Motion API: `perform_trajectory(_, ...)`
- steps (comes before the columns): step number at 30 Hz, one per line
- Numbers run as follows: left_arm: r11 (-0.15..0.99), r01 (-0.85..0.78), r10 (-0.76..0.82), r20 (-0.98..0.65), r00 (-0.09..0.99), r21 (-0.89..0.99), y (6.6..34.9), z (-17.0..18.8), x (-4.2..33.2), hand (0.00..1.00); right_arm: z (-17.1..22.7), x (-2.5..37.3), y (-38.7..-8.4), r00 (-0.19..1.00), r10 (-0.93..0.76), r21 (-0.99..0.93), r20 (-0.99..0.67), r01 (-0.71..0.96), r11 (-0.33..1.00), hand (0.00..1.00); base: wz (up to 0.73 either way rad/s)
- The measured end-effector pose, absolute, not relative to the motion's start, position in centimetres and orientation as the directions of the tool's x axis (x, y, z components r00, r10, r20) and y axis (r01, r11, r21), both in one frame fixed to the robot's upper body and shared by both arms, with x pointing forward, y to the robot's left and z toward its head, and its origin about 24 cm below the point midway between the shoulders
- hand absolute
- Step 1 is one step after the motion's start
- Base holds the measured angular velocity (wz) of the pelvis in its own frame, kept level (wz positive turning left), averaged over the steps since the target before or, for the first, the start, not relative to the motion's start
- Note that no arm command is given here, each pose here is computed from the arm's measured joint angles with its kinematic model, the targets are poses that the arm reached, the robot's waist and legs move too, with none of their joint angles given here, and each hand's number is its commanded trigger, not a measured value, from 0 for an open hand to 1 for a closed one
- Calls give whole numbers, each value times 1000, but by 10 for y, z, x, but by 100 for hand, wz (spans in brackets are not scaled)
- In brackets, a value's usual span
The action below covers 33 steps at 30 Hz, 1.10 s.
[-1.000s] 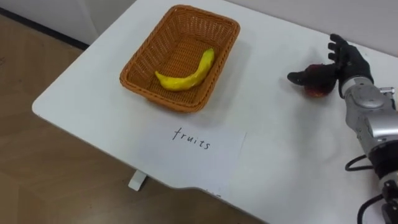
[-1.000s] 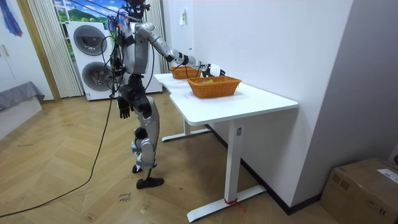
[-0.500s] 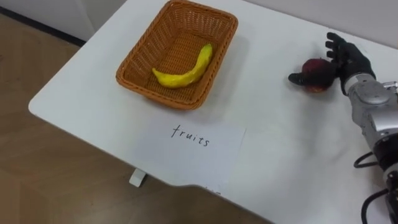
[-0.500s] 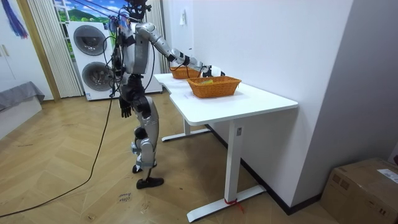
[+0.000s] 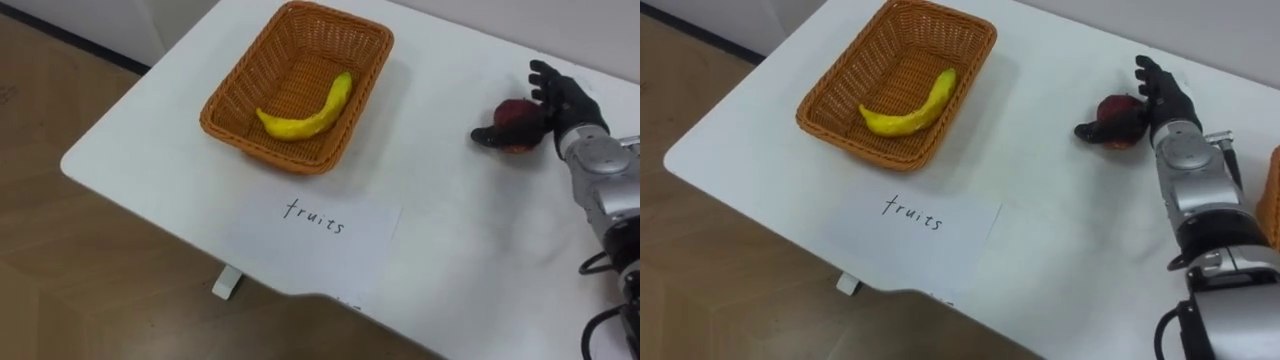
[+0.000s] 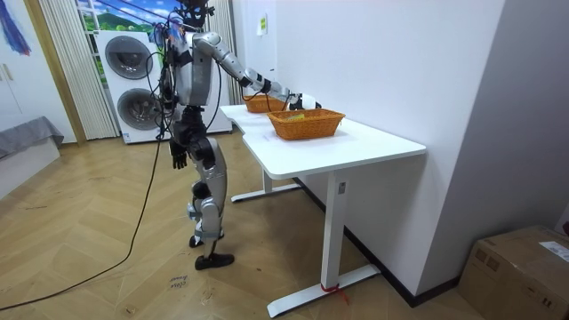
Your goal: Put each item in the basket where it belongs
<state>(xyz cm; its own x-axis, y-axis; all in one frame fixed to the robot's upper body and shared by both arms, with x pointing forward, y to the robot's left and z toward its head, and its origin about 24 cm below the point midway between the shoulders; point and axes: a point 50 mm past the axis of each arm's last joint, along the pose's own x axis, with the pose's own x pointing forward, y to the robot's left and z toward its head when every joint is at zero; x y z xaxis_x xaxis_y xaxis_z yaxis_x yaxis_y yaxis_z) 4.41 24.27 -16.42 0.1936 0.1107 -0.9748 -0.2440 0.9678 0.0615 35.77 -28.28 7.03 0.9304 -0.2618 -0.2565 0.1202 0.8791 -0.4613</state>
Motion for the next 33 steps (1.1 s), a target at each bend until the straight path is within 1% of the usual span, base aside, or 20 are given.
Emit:
perform_trajectory(3,968,-243,108,-974,197,59,243,-164,45,0,69,357,-283,931,-261,-506,-257,100,857,0,-2)
perform_trajectory(4,969,-241,104,-975,199,54,243,-164,46,0,69,357,-283,931,-258,-518,-259,91,850,7,0)
perform_trajectory(6,969,-241,103,-974,200,53,244,-164,46,0,69,357,-283,930,-256,-535,-263,80,841,45,0)
perform_trajectory(7,969,-241,103,-974,200,53,244,-164,46,0,69,357,-284,929,-257,-541,-266,77,838,65,0)
perform_trajectory(8,969,-241,103,-974,201,53,244,-164,46,0,69,357,-284,929,-257,-548,-268,72,833,95,0)
perform_trajectory(9,969,-240,102,-974,203,52,244,-163,47,0,69,357,-284,929,-259,-560,-266,70,826,100,0)
perform_trajectory(12,970,-240,101,-974,204,50,244,-163,48,0,71,357,-287,926,-284,-624,-249,71,779,100,-4)
perform_trajectory(19,972,-234,86,-974,209,36,248,-162,48,0,73,358,-287,920,-299,-692,-254,43,721,100,-6)
perform_trajectory(33,974,-227,72,-973,218,21,250,-161,51,0,70,358,-285,905,-293,-712,-309,-15,702,100,0)
